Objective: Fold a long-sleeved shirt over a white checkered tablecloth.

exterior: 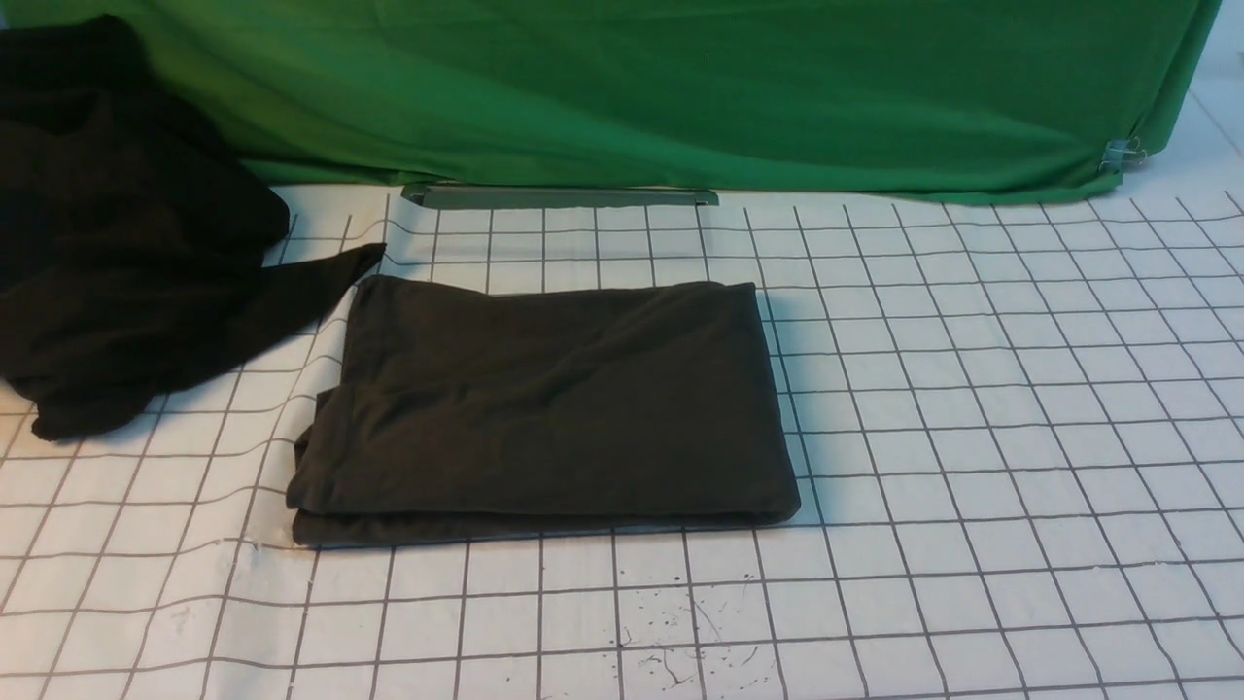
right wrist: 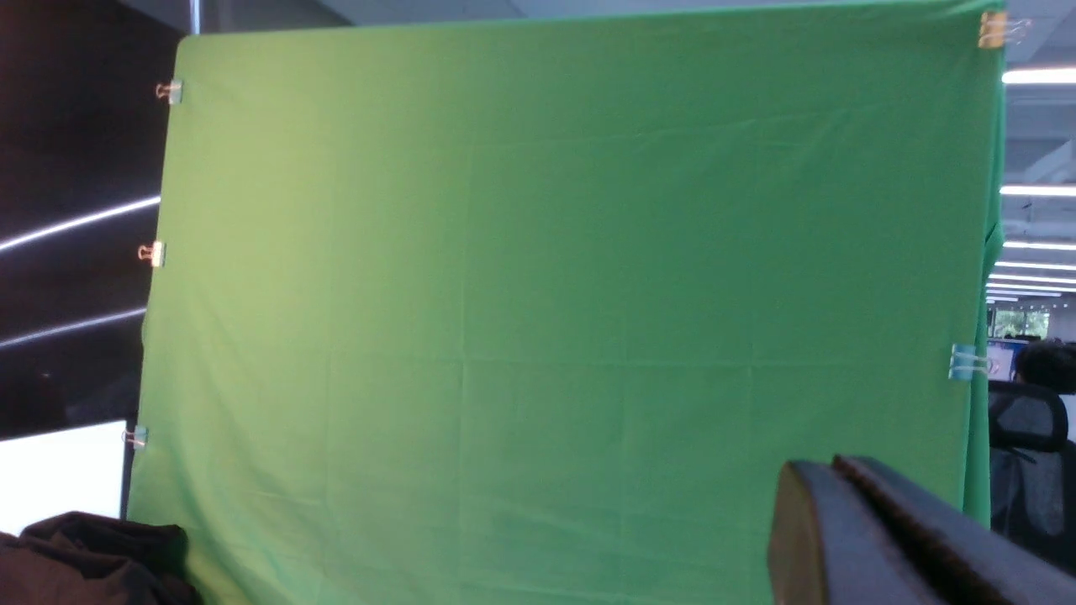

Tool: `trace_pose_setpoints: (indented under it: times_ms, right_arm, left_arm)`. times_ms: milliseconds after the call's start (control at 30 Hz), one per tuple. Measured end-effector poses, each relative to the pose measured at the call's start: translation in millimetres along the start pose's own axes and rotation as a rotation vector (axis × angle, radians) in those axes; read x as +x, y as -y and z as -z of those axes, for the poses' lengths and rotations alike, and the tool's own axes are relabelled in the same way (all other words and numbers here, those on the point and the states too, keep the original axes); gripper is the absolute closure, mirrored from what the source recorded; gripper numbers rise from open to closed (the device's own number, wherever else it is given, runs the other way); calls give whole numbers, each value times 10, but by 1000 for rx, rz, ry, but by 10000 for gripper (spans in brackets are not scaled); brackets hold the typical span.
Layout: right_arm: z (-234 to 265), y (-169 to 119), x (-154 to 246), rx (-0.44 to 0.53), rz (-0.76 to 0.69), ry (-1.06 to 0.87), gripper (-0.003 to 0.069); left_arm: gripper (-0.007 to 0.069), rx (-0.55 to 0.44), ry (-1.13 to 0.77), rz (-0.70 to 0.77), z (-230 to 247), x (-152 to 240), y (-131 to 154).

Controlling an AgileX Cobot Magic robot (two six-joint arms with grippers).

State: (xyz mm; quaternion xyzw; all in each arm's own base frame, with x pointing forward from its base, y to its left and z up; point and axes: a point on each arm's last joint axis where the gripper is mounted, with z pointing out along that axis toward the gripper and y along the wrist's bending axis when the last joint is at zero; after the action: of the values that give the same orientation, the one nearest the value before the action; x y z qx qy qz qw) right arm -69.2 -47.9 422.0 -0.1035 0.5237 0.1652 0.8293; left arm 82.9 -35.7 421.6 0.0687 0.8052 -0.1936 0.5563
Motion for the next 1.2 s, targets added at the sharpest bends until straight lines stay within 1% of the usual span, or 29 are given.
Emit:
trace_pose_setpoints:
  times_ms: [100,200,300,433,467,567,667,867,967,1067,1133,1167,1200]
  right_arm:
    - [0,1,3,1,1,-4,659]
    - [0,4,24,4,1,-26,651]
    - [1,5,30,5,1,-33,644]
    - [1,5,33,5,0,-37,625]
    - [1,5,33,5,0,-37,624]
    - [1,5,33,5,-1,-37,611]
    - [1,5,33,5,-1,-37,603]
    - [1,5,33,5,-1,-37,589]
    - [1,6,40,6,-1,-44,584]
    - [1,6,40,6,-1,-44,578]
    - [1,6,45,7,-1,-49,573]
    - [1,6,47,7,-1,-52,573]
    - [1,7,50,7,-1,-54,569]
  left_arm:
    - [629,-4,-24,7,-17,135,-26]
    - [629,-8,-49,20,-21,394,-66]
    - [629,-11,-40,29,-7,573,-93]
    - [629,-6,23,63,57,888,-123]
    - [629,-6,26,66,60,899,-125]
    - [629,33,98,130,101,1016,-111]
    - [628,67,121,164,132,1054,-84]
    - [626,77,123,176,134,1055,-75]
    - [624,41,118,136,132,1063,-105]
    - [624,-17,123,69,132,1061,-154]
    - [624,-74,172,8,139,1018,-204]
    - [624,-74,171,8,137,1021,-205]
    - [624,-114,218,-32,129,995,-245]
